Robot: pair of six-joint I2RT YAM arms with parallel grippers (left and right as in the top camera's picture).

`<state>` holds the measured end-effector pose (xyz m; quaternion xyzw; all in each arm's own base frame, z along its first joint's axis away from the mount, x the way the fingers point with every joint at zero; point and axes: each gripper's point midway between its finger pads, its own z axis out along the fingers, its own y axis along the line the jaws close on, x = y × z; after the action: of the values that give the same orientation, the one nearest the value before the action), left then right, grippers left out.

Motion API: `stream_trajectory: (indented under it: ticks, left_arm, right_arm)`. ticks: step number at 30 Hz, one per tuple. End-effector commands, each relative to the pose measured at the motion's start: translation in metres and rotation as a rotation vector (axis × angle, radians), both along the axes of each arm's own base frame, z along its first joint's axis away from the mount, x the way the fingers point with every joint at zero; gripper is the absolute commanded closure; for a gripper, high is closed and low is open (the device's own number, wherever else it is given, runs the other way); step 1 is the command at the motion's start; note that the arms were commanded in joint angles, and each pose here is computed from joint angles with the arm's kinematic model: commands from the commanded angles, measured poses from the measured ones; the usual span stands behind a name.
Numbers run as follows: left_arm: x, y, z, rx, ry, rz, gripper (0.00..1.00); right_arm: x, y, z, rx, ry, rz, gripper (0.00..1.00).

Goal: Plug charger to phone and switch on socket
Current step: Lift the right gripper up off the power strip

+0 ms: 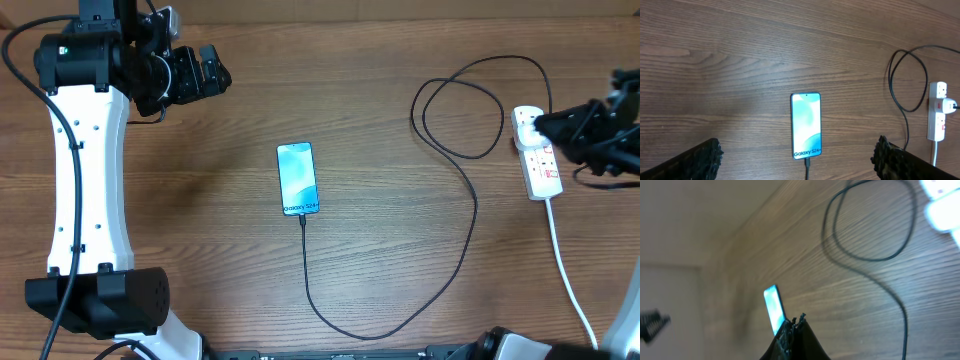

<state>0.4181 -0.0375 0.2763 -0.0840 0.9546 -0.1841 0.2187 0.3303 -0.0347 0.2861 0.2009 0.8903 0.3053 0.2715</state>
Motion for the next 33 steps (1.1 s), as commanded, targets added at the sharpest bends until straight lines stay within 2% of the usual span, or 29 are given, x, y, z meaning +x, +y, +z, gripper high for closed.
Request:
stream_trajectory:
  ticks: [1,9,16,33]
  left_arm:
    - [-0.001,0.002,0.005,0.002,-0.013,0.015,0.0]
    - [-0.001,0.002,0.005,0.001,-0.012,0.015,0.0]
    - [0.0,0.002,0.005,0.001,-0.012,0.015,0.0]
    - [0.0,0.002,0.005,0.001,-0.012,0.015,0.0]
  right_arm:
    - [-0.019,0.023,0.023,-0.101,-0.066,0.062,0.95]
    - [-0.076,0.065,0.022,-0.253,0.013,0.166,0.96]
    - [-0.115,0.086,0.024,-0.275,0.039,0.244,0.95]
    - [-0.14,0.088,0.019,-0.266,0.097,0.252,0.91]
